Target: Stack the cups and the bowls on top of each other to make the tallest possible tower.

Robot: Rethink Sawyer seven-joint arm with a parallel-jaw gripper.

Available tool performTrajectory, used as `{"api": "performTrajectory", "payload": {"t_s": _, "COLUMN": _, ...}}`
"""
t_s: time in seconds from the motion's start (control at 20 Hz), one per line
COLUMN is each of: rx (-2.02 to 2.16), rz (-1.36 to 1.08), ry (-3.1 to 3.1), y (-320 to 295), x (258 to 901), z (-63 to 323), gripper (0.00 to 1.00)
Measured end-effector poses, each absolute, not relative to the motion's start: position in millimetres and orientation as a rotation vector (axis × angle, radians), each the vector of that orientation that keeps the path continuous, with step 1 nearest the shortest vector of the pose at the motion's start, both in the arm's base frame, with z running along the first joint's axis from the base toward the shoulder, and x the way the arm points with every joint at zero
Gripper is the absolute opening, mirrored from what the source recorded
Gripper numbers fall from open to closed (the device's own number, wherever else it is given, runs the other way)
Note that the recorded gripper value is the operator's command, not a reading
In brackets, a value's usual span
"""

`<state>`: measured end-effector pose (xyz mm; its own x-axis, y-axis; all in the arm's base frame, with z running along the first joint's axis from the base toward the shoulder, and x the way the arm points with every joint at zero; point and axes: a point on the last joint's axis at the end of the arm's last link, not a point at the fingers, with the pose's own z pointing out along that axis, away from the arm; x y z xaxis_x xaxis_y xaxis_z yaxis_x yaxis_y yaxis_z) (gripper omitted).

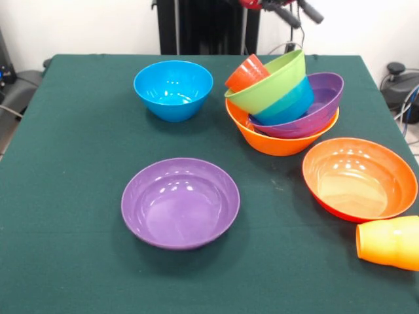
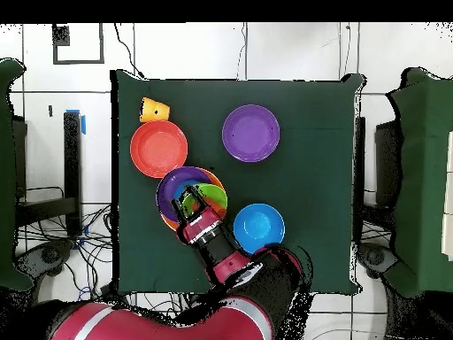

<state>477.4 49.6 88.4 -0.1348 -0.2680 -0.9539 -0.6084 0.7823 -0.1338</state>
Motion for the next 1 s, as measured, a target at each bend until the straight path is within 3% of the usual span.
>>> {"api": "performTrajectory", "payload": {"t_s": 0.6, "rx": -0.804, "rz": 0.254, "ry": 2.152, "y": -15, "x": 448, "z": 52, "gripper": 1.00}}
{"api": "performTrajectory", "payload": {"t_s": 1.0, "rx": -1.001, "rz": 0.219, "ry": 2.266, "y": -67, "x": 440, "z": 53, "gripper": 1.00}}
